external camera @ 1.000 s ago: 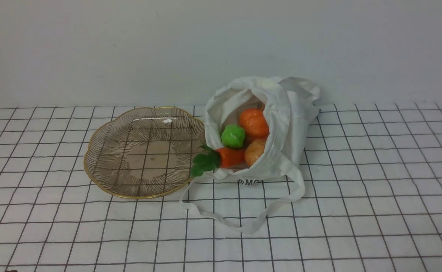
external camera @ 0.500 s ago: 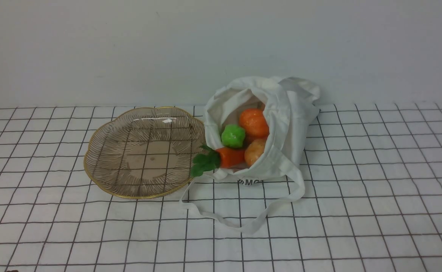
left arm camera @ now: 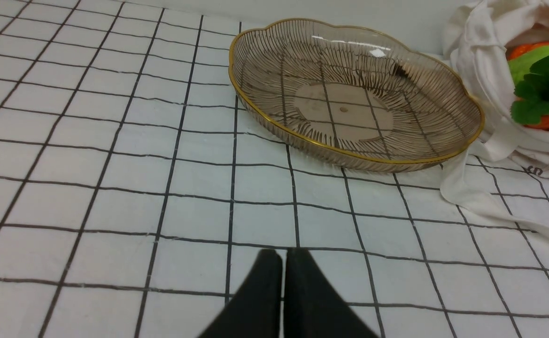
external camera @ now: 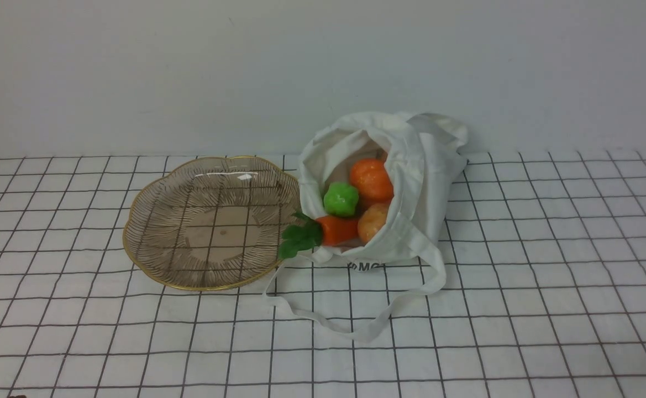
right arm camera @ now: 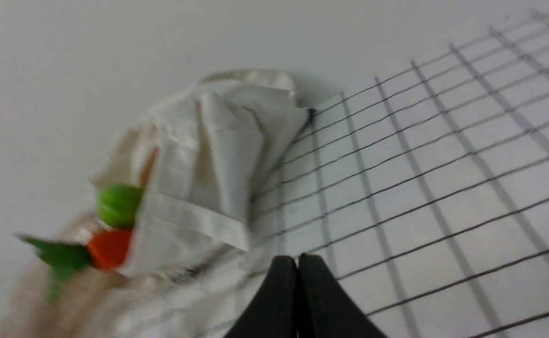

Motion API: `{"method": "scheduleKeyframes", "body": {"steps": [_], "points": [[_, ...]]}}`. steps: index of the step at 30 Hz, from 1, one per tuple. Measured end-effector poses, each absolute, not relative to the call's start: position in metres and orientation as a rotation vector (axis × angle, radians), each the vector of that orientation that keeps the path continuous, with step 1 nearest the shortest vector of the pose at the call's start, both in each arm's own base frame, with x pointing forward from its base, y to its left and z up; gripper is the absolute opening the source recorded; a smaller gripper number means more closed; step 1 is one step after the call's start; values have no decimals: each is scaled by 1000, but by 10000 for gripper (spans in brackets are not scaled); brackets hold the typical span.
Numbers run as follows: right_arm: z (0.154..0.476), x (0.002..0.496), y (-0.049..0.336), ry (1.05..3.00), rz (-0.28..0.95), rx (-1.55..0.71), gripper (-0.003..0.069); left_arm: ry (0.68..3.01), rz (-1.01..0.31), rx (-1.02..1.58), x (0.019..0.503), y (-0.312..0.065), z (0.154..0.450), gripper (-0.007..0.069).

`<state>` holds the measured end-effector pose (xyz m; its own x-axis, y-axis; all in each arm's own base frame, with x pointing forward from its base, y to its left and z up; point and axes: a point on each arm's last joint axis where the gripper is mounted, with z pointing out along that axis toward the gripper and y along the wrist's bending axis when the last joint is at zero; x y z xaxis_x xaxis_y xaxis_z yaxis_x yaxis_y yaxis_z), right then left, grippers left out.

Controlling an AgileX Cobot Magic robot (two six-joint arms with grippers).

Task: Take vegetables from bag on white checkered tablecloth place on plate.
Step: 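Reach into the cloth bag and grasp a vegetable inside it with the right gripper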

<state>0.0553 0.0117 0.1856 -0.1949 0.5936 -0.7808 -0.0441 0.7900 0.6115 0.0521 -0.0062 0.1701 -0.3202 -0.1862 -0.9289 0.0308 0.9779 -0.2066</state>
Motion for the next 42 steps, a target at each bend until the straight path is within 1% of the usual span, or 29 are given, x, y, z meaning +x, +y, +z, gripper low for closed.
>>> {"method": "scheduleKeyframes", "body": {"steps": [2, 5, 8, 12, 14, 17, 20, 22, 23, 24, 25, 29, 31, 34, 36, 38, 40, 42], "points": [[188, 56, 12, 1638, 717, 552, -15, 1886, -219, -113, 52, -6, 170, -8], [191, 56, 12, 1589, 800, 627, -15, 1886, -219, -114, 52, -6, 170, -8], [194, 56, 11, 1543, 828, 662, -15, 1886, -219, -114, 52, -6, 170, -8], [197, 57, 8, 1491, 829, 679, -15, 1886, -220, -115, 52, -6, 170, -8], [201, 57, 5, 1436, 827, 696, -15, 1886, -220, -115, 52, -6, 170, -8], [218, 55, 4, 1389, 778, 628, -15, 1886, -220, -115, 52, -6, 170, -8], [263, 45, 3, 1307, 598, 408, -15, 1886, -220, -115, 52, -6, 170, -8], [294, 44, 4, 1317, 458, 268, -15, 1886, -220, -115, 52, -6, 170, -8], [303, 47, 5, 1348, 411, 220, -15, 1886, -220, -115, 52, -6, 170, -8], [315, 57, 9, 1443, 348, 144, -15, 1886, -220, -115, 52, -6, 170, -8], [323, 67, 11, 1528, 318, 95, -15, 1886, -220, -115, 52, -6, 170, -8], [320, 110, 20, 1904, 279, -21, -15, 1886, -220, -115, 52, -6, 170, -8], [310, 139, 24, 2120, 295, -56, -15, 1886, -220, -115, 52, -6, 170, -8], [300, 175, 30, 2320, 335, -103, -13, 1886, -220, -115, 52, -6, 170, -8], [294, 194, 37, 2402, 371, -170, -8, 1886, -220, -115, 52, -6, 170, -8], [284, 216, 58, 2473, 446, -320, 3, 1886, -220, -115, 52, -6, 170, -8], [278, 226, 73, 2495, 484, -401, 21, 1886, -220, -115, 52, -6, 170, -8], [275, 239, 96, 2501, 524, -518, 48, 1886, -220, -114, 52, -6, 170, -8]]}}
